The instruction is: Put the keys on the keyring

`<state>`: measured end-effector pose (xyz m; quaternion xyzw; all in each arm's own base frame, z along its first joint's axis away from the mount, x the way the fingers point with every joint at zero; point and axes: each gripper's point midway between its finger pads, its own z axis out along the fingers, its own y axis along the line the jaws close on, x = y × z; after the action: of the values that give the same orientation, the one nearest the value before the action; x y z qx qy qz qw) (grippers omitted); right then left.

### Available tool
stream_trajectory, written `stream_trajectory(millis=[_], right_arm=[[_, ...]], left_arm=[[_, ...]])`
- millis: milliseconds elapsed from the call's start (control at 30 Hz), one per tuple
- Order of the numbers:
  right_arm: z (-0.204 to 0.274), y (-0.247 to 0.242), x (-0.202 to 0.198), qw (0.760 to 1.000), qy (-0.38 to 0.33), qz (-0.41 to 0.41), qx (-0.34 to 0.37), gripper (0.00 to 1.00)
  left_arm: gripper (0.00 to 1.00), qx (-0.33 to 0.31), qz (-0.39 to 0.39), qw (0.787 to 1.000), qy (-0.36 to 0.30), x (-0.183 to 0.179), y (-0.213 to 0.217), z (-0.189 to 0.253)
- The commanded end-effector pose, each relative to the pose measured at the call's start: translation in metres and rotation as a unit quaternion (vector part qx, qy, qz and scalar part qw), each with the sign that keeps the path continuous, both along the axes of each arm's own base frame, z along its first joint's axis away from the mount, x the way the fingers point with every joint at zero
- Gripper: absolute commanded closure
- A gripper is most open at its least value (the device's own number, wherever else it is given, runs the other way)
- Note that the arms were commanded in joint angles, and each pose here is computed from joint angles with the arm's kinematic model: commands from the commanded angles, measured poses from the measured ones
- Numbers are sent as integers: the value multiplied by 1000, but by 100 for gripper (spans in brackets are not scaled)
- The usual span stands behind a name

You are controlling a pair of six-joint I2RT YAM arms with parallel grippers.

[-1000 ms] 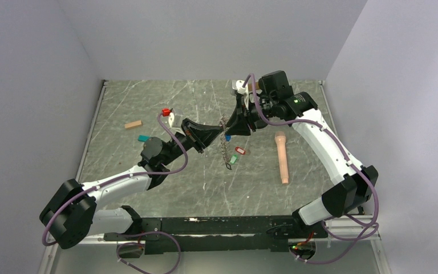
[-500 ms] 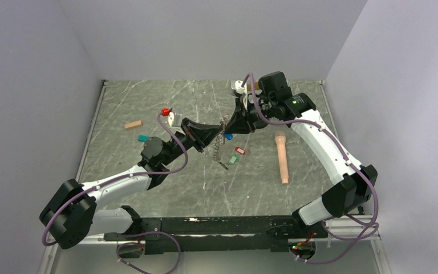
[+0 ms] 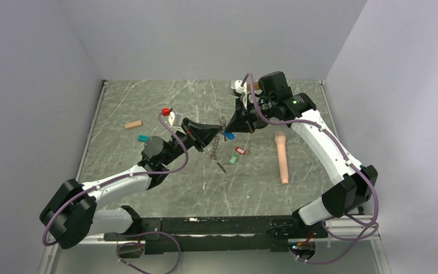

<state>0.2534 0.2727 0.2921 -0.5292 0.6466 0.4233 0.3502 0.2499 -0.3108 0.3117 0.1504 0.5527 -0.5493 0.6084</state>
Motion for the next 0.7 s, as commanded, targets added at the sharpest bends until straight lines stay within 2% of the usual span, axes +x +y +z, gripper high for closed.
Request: stream_trajectory(millis=[0, 233, 667], right_arm=[[25, -4, 12, 998, -65, -17, 2, 98], [25, -11, 19, 995, -94, -29, -19, 98], [33, -13, -5, 994, -109, 28, -6, 97]], left_arm=[[100, -28, -17, 999, -33, -10, -1, 27], [100, -22, -27, 999, -25, -10, -2, 23], [100, -2, -21, 1000, -14, -3, 4, 17]])
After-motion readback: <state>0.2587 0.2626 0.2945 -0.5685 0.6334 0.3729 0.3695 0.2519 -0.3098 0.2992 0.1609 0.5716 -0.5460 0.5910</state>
